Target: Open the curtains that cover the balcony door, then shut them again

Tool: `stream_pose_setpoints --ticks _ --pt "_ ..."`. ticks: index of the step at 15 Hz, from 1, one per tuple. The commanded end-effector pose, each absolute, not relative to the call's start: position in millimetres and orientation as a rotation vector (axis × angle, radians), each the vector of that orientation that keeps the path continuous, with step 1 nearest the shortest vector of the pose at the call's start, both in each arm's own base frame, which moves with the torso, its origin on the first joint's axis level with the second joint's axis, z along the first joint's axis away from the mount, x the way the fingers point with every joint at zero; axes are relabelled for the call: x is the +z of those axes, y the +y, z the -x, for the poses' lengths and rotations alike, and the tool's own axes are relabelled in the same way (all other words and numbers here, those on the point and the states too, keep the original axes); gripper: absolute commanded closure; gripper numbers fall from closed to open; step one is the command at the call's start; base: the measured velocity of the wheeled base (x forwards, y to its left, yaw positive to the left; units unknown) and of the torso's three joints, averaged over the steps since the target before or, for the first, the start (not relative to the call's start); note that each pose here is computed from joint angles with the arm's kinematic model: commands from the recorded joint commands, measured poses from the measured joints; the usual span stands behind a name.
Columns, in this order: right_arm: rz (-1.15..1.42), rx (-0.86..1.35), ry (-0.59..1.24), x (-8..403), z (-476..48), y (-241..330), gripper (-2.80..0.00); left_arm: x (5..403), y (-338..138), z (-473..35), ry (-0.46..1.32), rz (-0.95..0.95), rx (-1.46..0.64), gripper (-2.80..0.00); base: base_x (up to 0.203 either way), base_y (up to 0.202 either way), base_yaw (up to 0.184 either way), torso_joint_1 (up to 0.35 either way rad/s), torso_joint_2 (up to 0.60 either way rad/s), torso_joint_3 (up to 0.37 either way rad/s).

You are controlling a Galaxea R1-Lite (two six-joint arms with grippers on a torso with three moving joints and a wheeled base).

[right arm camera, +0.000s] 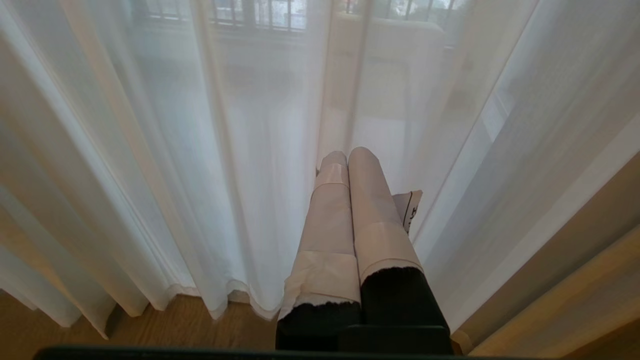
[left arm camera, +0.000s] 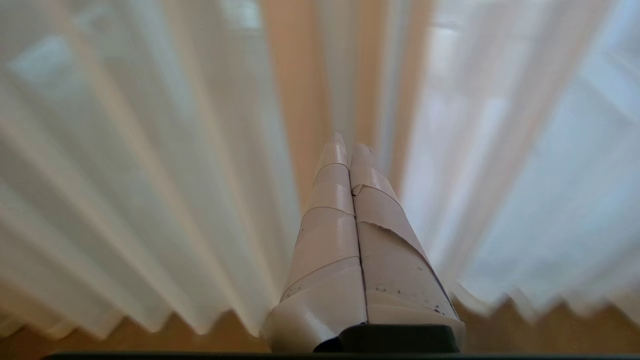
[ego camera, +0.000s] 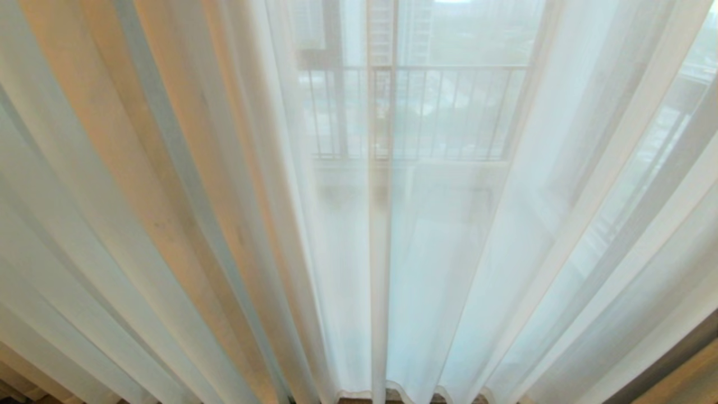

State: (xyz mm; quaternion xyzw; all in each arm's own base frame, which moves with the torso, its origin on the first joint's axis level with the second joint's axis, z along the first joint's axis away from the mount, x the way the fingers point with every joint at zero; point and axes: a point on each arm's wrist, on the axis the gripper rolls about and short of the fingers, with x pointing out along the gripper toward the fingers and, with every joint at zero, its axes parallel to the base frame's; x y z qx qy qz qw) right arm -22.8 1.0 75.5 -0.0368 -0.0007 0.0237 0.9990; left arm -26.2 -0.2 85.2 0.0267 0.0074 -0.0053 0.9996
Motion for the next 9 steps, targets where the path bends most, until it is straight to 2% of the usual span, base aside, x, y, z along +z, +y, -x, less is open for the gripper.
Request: stream_pose_setpoints --ticks 1,9 --pt "0.074 0.048 -0.002 75.5 22.8 1.1 0.0 78.5 0.3 22.8 -0.025 -0.066 0.016 0.0 0.0 0.0 0.0 0.0 0.0 0.0" --pt "0.074 0.049 -0.002 75.5 22.8 1.0 0.0 75.4 0.1 22.7 0.003 -0.06 0.006 0.0 0.0 0.0 0.0 0.0 0.0 0.0"
